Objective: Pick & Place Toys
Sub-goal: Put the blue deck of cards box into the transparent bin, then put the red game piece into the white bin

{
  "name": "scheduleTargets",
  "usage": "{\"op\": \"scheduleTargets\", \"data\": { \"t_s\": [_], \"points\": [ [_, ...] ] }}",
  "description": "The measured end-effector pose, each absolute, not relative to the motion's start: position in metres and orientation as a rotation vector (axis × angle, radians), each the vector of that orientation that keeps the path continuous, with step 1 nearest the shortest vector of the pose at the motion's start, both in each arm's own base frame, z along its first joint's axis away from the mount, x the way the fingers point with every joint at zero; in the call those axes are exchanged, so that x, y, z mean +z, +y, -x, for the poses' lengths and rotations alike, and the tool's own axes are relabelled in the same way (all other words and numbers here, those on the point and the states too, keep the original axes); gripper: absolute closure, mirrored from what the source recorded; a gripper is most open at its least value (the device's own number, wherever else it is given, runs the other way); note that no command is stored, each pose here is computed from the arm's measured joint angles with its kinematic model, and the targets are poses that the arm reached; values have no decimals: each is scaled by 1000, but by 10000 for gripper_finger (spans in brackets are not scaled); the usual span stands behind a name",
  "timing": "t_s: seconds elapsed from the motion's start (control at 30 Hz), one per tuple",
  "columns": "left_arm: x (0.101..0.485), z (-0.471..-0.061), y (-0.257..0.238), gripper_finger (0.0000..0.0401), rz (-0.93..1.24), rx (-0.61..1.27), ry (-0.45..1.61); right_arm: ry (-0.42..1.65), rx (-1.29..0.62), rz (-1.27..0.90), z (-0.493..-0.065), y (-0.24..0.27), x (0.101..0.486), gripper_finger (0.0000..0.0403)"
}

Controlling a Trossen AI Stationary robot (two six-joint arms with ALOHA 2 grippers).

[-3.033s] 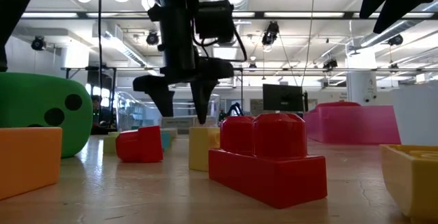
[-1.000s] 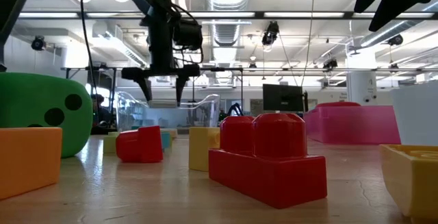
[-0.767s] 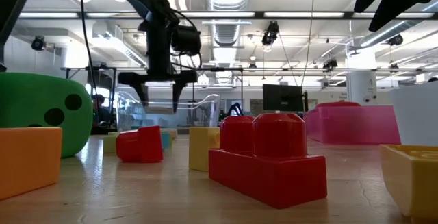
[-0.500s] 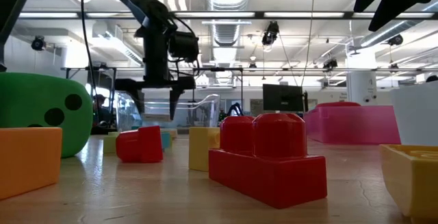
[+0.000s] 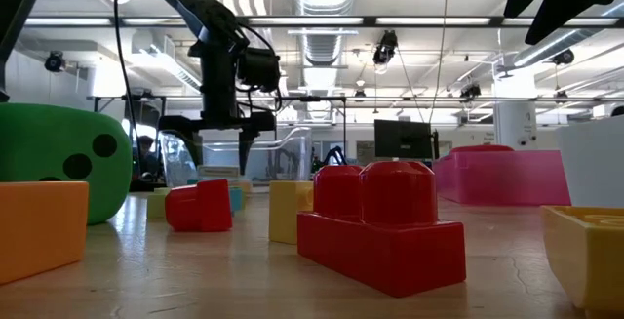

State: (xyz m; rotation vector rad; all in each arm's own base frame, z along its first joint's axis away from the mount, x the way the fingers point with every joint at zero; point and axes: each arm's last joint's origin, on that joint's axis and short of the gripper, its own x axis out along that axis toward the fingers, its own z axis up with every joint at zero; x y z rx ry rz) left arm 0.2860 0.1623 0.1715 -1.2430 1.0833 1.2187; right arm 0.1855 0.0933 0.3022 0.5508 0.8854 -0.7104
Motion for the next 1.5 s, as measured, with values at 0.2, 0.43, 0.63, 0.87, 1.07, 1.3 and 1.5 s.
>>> {"op": "scheduleTargets", "data": {
  "t_s": [0.2, 0.43, 0.63, 0.87, 1.07, 1.3, 1.5],
  "points": [
    [171, -286, 162, 102, 1241, 1209, 1087, 886, -710, -551, -186, 93, 302, 66],
    [174, -288, 162, 27, 1227, 1170, 1096, 887, -709, -551, -185, 93, 302, 66],
    [176, -288, 162, 55, 1234, 1163, 1081, 886, -709, -550, -185, 93, 302, 66],
    [183, -291, 163, 85, 1243, 1142, 1059, 886, -709, -551, -185, 93, 302, 66],
    [186, -291, 164, 86, 1242, 1137, 1050, 887, -709, -550, -186, 93, 302, 66],
    [192, -293, 163, 86, 1209, 1100, 1083, 887, -709, -549, -186, 93, 302, 66],
    [204, -292, 161, 85, 1168, 1101, 1127, 888, -706, -546, -186, 93, 302, 66]
  ]
}}
